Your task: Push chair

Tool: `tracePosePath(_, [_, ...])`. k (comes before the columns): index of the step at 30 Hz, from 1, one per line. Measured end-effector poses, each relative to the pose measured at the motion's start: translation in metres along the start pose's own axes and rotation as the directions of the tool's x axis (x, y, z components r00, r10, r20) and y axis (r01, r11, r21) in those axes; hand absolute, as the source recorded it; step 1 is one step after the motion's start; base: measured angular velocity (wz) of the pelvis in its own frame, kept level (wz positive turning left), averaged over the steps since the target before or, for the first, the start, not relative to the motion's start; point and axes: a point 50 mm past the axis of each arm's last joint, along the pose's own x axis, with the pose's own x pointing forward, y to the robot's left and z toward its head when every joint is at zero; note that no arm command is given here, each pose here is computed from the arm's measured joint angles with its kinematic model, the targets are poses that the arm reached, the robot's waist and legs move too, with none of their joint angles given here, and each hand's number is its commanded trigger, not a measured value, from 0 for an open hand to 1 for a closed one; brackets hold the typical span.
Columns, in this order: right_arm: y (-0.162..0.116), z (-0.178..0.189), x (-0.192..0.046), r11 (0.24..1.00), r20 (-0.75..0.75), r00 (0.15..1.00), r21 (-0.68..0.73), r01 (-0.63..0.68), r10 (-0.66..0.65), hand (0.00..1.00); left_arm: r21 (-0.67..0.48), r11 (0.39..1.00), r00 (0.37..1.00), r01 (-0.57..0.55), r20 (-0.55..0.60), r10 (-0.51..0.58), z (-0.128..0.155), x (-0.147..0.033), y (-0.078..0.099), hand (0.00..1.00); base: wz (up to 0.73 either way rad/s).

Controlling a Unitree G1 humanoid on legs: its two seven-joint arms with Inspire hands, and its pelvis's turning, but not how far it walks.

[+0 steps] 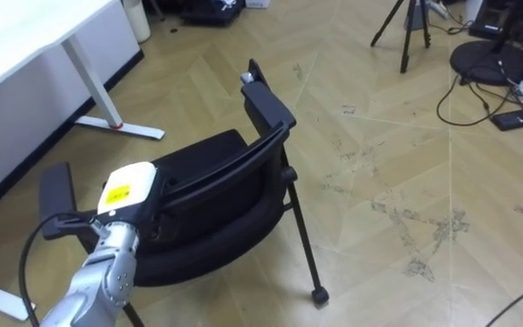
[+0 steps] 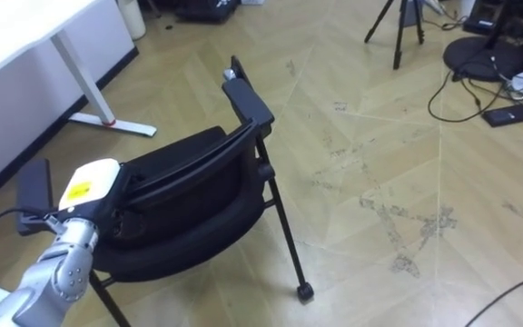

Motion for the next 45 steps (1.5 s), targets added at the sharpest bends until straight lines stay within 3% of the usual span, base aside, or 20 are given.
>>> tracePosePath(4, [-0.008,0.014,0.000,0.989,0.071,0.994,-0.124,0.086,-0.078,0.00,0.016,1.000,1.000,-0.023,0.020,0.023,0.003,-0.001,0.005,1.00,0.10])
tracePosePath(8, [-0.018,0.062,-0.005,0.926,0.288,0.940,-0.270,0.263,-0.182,0.00,0.043,0.998,0.997,-0.056,0.052,0.053,0.009,-0.001,0.015,1.00,0.05])
tracePosePath(13, [-0.026,0.152,-0.034,0.804,0.653,0.719,-0.281,0.524,-0.240,0.00,0.075,0.994,0.994,-0.081,0.077,0.075,0.013,-0.002,0.022,1.00,0.07])
tracePosePath(16, [-0.025,0.205,-0.072,0.716,0.847,0.481,-0.190,0.672,-0.227,0.00,0.097,0.992,0.992,-0.084,0.106,0.074,0.019,-0.003,0.027,1.00,0.03])
tracePosePath(18, [-0.021,0.222,-0.088,0.674,0.904,0.372,-0.140,0.725,-0.212,0.00,0.108,0.991,0.991,-0.083,0.115,0.071,0.022,-0.003,0.027,1.00,0.05])
tracePosePath(22, [-0.006,0.242,-0.107,0.609,0.957,0.254,-0.117,0.785,-0.143,0.00,0.114,0.990,0.988,-0.079,0.139,0.062,0.030,0.000,0.027,1.00,-0.04])
tracePosePath(30, [0.032,0.257,-0.129,0.557,0.987,0.153,-0.148,0.817,0.039,0.00,0.128,0.988,0.983,-0.090,0.173,0.067,0.038,0.007,0.033,1.00,0.00])
tracePosePath(34, [0.047,0.261,-0.147,0.565,0.991,0.077,-0.127,0.815,0.112,0.00,0.134,0.987,0.979,-0.088,0.192,0.062,0.042,0.009,0.033,1.00,0.01])
tracePosePath(41, [0.067,0.270,-0.163,0.560,0.977,0.041,-0.155,0.814,0.211,0.00,0.139,0.986,0.974,-0.090,0.217,0.059,0.046,0.010,0.034,1.00,0.01])
tracePosePath(45, [0.074,0.272,-0.179,0.513,0.955,0.002,-0.161,0.843,0.296,0.00,0.148,0.984,0.971,-0.098,0.230,0.062,0.048,0.011,0.036,1.00,0.01])
